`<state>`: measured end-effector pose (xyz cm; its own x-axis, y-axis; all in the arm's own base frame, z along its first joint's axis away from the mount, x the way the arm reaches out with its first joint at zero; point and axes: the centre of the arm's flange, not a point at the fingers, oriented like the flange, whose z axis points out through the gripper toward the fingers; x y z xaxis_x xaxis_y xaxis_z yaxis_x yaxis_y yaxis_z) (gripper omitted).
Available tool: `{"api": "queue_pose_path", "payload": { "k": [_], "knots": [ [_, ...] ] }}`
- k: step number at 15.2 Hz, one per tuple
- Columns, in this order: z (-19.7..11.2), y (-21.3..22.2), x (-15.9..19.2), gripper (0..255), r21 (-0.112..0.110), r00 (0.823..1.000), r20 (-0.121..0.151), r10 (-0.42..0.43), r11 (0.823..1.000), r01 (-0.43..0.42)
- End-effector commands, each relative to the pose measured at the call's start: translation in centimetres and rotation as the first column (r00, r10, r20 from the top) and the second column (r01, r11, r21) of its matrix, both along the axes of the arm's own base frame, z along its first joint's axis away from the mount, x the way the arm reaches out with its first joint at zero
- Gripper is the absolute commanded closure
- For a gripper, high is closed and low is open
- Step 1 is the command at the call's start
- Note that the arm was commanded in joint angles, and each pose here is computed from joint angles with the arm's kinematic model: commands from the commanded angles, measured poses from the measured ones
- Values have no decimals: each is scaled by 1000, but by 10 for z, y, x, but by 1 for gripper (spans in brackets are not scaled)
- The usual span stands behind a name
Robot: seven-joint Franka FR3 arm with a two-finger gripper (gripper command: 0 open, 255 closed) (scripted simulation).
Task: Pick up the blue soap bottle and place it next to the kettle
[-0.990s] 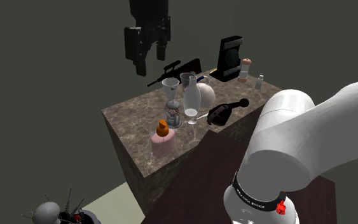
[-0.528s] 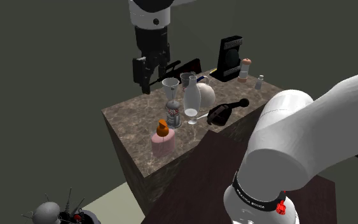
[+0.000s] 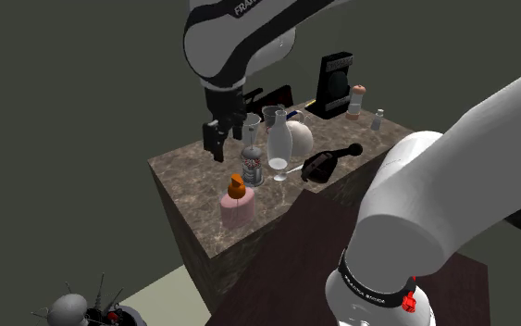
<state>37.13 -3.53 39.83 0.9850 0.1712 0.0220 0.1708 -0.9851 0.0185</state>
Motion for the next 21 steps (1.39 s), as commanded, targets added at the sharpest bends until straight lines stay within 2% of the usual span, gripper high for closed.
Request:
{"api": "queue_pose_path", "payload": {
  "k": [1, 11, 18, 21],
  "knots": [
    [-21, -12, 9, 0, -3, 1000, -4, 2, 1000, -2],
    [-138, -60, 48, 0, -14, 999, -33, 12, 1000, -12],
    [-175, -61, 48, 0, -14, 999, -33, 12, 1000, -12],
    [-178, -61, 48, 0, -14, 999, -33, 12, 1000, -12]
  ]
}}
